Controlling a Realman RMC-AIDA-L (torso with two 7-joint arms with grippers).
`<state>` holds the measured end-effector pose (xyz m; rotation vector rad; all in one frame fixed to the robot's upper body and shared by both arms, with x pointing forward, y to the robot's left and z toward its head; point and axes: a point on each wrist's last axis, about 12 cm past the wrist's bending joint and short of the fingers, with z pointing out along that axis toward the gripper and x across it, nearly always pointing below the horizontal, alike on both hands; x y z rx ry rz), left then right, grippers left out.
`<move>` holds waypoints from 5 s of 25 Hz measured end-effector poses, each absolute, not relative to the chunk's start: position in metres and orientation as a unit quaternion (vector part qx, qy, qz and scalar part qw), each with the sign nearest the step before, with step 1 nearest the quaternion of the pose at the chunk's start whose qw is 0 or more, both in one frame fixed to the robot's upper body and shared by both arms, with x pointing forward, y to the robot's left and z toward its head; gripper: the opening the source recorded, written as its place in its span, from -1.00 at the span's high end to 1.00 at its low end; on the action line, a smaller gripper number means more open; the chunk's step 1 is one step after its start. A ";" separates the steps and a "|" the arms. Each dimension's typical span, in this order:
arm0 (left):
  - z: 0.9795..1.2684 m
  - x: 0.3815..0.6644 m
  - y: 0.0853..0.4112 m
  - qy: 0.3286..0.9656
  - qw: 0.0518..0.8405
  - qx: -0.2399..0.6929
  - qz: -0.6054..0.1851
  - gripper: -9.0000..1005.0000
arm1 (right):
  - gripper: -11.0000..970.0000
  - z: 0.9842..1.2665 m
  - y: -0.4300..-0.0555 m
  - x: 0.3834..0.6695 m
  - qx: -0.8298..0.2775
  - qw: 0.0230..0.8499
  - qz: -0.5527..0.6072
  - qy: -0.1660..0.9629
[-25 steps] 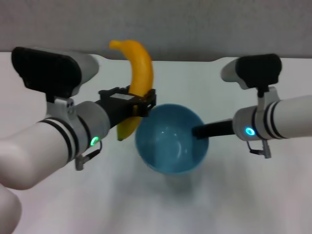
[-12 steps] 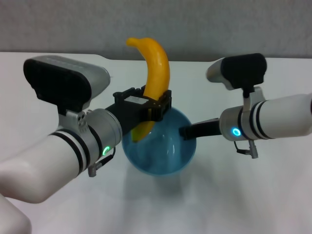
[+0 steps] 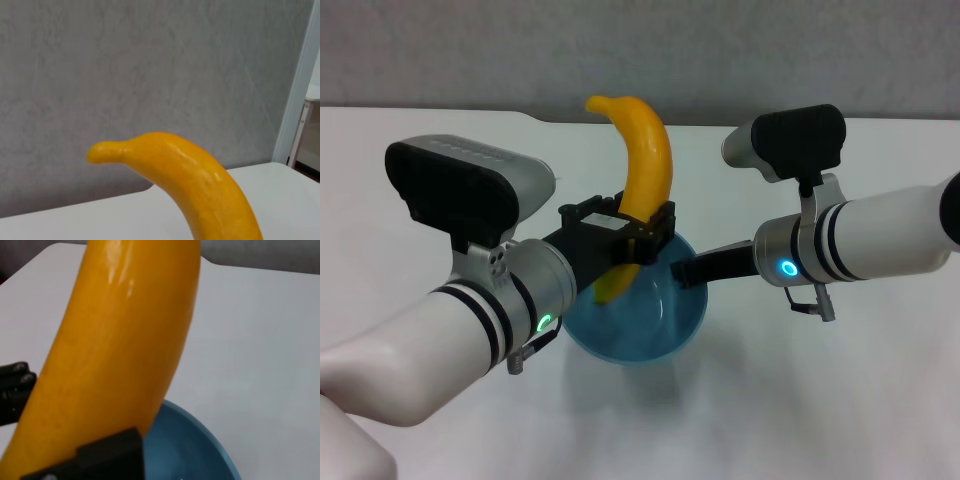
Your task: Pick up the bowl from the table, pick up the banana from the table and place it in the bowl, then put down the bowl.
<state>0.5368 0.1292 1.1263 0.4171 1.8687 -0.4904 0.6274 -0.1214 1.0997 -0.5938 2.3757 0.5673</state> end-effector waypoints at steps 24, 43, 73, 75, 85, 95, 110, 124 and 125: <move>1.113 0.543 0.149 0.800 0.549 0.156 -0.185 -0.64 | 0.85 1.101 -0.134 0.632 -0.202 0.294 0.217 0.909; 1.069 0.539 0.267 0.854 0.515 -0.014 -0.078 -0.77 | 0.81 1.112 -0.145 0.661 -0.186 0.210 0.194 0.940; 1.063 0.537 0.271 0.853 0.516 -0.027 -0.081 -0.77 | 0.75 1.078 -0.164 0.637 -0.173 0.168 0.193 0.951; 1.064 0.538 0.269 0.850 0.520 -0.025 -0.083 -0.77 | 0.74 1.077 -0.164 0.637 -0.172 0.168 0.193 0.951; 1.064 0.538 0.264 0.847 0.523 -0.018 -0.089 -0.77 | 0.72 1.077 -0.166 0.637 -0.171 0.177 0.194 0.950; 1.065 0.537 0.265 0.844 0.528 -0.021 -0.091 -0.78 | 0.30 1.080 -0.166 0.631 -0.181 0.190 0.216 0.940; 1.060 0.531 0.271 0.839 0.535 -0.034 -0.094 -0.77 | -0.23 1.095 -0.186 0.618 -0.191 0.222 0.233 0.927; 1.068 0.505 0.280 0.776 0.621 -0.022 -0.104 -0.77 | -0.23 1.121 -0.228 0.609 -0.179 0.368 0.186 0.893; 1.067 0.503 0.281 0.769 0.630 -0.019 -0.106 -0.77 | -0.23 1.121 -0.233 0.608 -0.175 0.388 0.185 0.886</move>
